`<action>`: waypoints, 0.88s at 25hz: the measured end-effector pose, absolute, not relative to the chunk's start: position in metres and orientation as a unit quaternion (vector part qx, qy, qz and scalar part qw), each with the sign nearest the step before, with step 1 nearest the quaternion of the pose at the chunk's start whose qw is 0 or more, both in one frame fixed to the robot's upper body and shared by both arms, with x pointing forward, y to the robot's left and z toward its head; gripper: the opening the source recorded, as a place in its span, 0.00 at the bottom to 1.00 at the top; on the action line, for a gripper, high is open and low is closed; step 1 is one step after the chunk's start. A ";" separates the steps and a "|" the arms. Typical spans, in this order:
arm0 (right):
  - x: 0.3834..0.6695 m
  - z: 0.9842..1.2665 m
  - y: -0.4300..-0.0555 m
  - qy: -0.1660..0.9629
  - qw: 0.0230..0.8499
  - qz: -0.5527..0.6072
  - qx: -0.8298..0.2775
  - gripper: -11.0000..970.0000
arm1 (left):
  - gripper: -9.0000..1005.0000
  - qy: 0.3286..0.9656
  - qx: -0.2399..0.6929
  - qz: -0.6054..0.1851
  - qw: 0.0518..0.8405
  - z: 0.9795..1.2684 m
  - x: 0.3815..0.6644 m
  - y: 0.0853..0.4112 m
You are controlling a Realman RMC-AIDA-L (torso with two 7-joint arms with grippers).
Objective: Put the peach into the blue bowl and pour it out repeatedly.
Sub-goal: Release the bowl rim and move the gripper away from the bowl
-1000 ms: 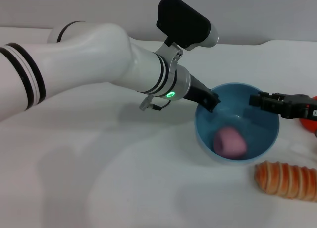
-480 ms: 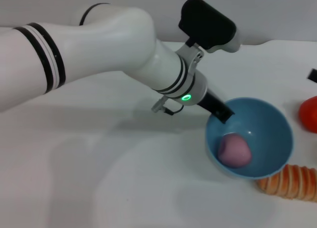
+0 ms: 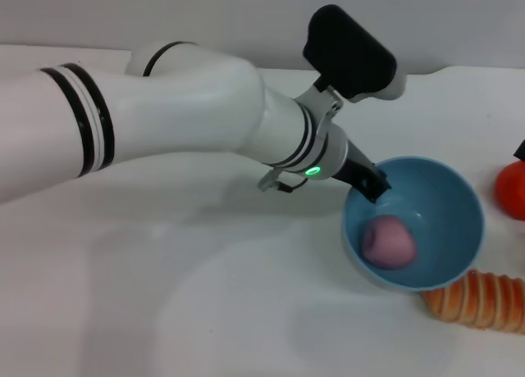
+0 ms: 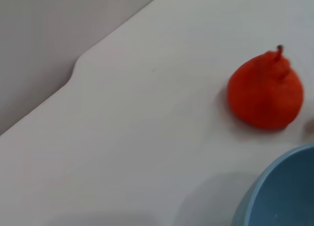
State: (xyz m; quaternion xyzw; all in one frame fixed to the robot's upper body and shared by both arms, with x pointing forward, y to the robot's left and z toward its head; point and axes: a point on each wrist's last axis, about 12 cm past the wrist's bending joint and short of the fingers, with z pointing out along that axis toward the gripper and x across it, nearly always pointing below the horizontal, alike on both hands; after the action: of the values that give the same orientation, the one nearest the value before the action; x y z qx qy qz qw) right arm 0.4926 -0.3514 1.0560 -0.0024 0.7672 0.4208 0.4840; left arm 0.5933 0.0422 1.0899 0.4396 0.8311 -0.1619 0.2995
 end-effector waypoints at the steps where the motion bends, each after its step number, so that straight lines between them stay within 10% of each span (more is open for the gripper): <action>1: 0.492 1.056 -0.351 0.767 0.484 0.421 -0.002 0.43 | 0.01 0.833 0.437 -0.160 0.300 1.088 0.594 0.045; 22: 0.492 1.052 -0.348 0.767 0.479 0.427 0.006 0.45 | 0.12 0.840 0.432 -0.148 0.293 1.074 0.591 0.057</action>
State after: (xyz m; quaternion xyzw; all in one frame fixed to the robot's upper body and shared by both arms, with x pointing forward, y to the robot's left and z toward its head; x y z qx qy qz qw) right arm 0.4920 -0.3480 1.0517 0.0062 0.7669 0.4269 0.4792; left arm 0.5908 0.0569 1.0740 0.4318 0.8403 -0.1475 0.2927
